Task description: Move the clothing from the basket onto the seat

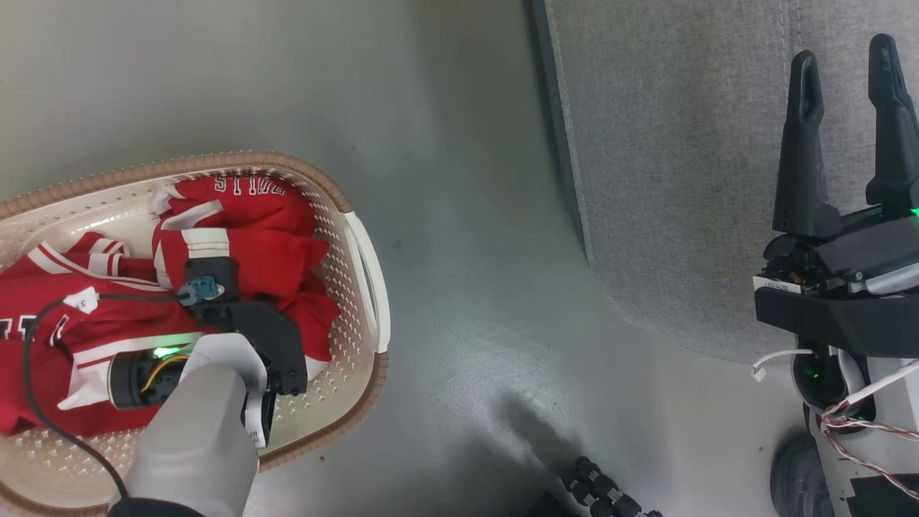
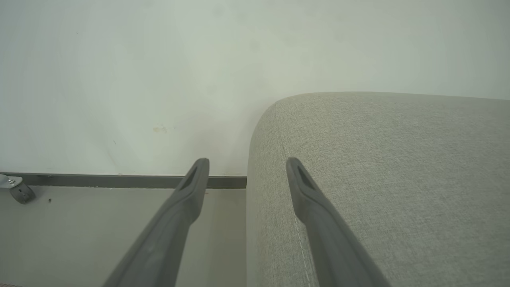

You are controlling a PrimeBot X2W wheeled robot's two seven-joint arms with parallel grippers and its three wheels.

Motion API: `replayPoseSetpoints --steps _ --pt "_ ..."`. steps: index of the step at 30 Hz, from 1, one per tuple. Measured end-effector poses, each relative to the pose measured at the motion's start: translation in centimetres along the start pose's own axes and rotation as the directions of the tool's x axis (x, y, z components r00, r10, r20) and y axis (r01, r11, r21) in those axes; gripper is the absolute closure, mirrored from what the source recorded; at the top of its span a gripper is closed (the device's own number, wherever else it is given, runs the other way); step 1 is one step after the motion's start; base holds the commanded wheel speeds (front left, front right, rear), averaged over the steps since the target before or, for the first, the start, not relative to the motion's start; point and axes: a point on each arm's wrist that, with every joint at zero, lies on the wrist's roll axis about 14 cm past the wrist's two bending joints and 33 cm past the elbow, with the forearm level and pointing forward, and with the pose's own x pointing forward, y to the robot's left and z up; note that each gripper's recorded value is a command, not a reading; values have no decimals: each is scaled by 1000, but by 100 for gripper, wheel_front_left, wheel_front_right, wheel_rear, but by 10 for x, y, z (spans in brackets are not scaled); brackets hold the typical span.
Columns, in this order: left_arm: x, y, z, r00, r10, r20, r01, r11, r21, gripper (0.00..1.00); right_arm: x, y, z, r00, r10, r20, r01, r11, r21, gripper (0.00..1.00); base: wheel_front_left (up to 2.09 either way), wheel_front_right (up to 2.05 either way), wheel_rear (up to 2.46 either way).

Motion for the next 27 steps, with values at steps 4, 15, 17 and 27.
replayPoseSetpoints --steps 4,15,17,27 --pt "0 3 2 1000 8 -1 -8 1000 -1 100 1 2 -2 1000 4 0 -4 1000 5 0 0 0 0" --pt "-14 10 10 999 34 38 -34 999 9 100 3 6 1 1000 17 10 -17 1000 5 0 0 0 0" --pt "-18 13 15 997 41 57 -42 999 11 100 4 7 3 1000 19 14 -19 1000 8 0 0 0 0" --pt "-48 24 38 982 74 172 -79 997 22 100 4 15 9 999 50 17 -50 998 25 0 0 0 0"
